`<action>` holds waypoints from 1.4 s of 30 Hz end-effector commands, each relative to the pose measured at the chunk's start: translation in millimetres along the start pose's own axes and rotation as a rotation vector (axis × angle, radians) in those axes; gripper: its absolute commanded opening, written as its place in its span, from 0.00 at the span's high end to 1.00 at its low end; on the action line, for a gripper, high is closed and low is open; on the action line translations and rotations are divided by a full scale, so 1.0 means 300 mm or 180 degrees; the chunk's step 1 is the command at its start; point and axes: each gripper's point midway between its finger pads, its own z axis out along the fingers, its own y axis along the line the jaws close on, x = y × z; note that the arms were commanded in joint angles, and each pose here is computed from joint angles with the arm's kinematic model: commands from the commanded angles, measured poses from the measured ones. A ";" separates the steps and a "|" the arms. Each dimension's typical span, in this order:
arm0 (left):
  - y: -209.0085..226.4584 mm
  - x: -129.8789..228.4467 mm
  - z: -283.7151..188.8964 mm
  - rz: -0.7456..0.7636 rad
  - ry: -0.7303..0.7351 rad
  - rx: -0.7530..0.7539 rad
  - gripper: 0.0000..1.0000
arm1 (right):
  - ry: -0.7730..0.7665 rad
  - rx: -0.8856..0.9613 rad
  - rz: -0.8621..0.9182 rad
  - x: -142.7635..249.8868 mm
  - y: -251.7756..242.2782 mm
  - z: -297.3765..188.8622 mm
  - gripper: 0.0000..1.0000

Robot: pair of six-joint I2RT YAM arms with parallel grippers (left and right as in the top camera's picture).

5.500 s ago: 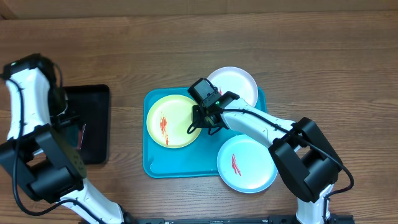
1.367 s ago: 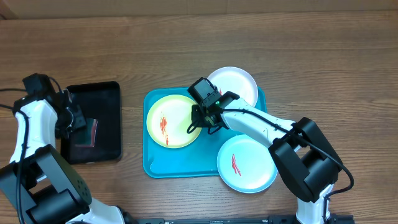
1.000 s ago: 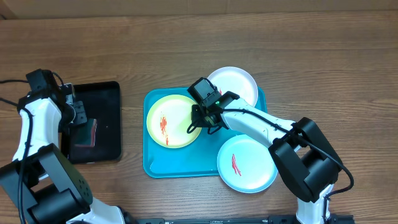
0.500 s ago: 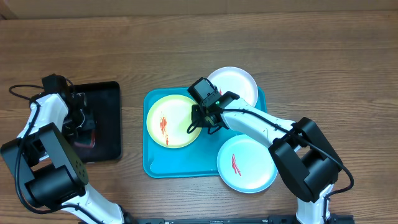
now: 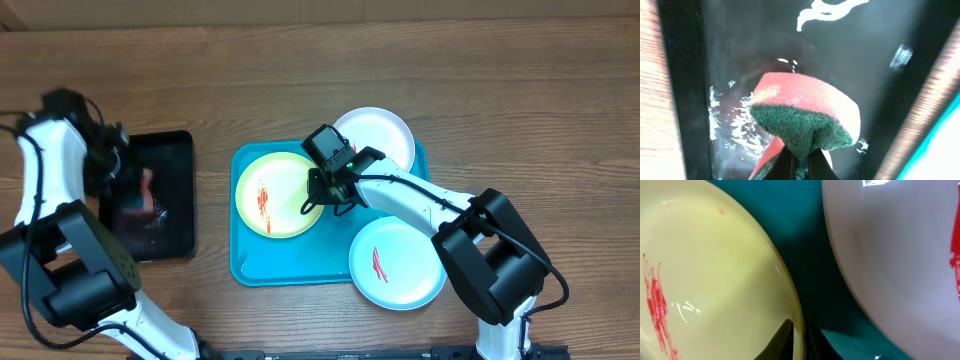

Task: Clean dirty plates on tray and stack at the side
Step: 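Scrub the yellow plate with the sponge in the left gripper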

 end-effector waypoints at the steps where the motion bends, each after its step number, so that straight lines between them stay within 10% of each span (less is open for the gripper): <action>1: -0.095 -0.058 -0.132 -0.0146 -0.0222 0.0435 0.96 | 0.0095 -0.0095 0.0014 0.010 0.013 0.012 0.90; 15: -0.346 0.011 -0.245 0.0355 -0.0267 0.0570 0.96 | 0.0559 -0.0596 0.0107 0.040 0.018 -0.013 0.94; 27: -0.634 0.137 -0.029 0.0672 -0.0146 0.0637 0.96 | 0.0578 -0.0578 0.0167 0.037 0.002 -0.013 0.95; 42: -0.586 0.236 0.200 0.0355 -0.0597 -0.0918 0.96 | 0.0515 -0.0520 0.0231 0.042 -0.021 0.013 0.95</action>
